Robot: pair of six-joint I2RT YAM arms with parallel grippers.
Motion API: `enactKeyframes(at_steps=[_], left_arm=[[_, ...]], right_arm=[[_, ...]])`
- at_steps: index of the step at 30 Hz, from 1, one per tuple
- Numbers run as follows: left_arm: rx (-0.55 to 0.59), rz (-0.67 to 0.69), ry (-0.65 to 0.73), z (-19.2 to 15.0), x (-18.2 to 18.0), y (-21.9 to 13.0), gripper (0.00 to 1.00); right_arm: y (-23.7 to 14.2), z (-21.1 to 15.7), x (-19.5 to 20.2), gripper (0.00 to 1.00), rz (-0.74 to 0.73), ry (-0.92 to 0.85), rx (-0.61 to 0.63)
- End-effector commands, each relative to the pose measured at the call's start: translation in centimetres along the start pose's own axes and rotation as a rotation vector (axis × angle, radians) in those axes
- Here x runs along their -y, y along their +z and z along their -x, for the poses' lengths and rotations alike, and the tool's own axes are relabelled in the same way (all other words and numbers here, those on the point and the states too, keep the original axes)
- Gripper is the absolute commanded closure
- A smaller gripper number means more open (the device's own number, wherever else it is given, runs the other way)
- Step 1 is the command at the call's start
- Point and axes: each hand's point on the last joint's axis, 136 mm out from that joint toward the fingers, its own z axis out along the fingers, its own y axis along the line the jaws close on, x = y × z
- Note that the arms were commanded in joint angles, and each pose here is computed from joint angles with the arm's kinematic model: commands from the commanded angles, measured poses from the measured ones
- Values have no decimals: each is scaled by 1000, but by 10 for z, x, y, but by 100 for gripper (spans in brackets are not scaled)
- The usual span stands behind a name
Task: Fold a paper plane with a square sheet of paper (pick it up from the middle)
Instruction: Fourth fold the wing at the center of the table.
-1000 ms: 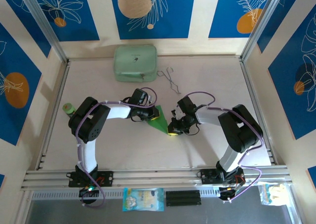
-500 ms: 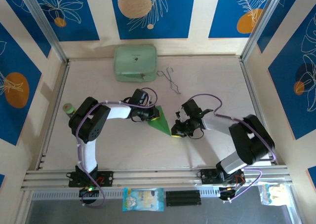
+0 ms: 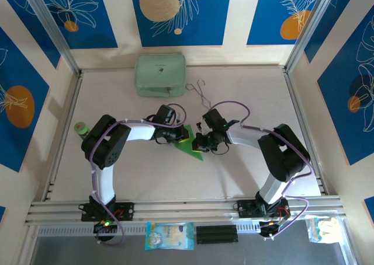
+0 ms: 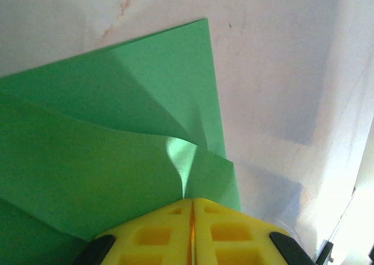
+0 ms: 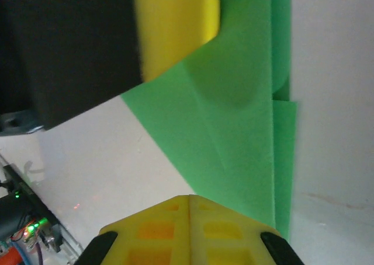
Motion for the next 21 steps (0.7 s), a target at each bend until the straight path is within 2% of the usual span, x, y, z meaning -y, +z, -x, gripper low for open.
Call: enactKeyframes(at_steps=[1, 9, 15, 21], left_arm=[[-49, 186, -81, -19, -57, 10, 89], [-63, 264, -131, -25, -75, 10, 89], [-63, 307, -165, -28, -89, 6, 90], [-68, 271, -154, -25, -81, 8, 90]], right_arm=[[7, 1, 9, 95, -30, 13, -8], [20, -37, 48, 96, -69, 106, -95], [6, -72, 67, 96, -72, 174, -114], [-10, -94, 75, 96, -80, 218, -92]])
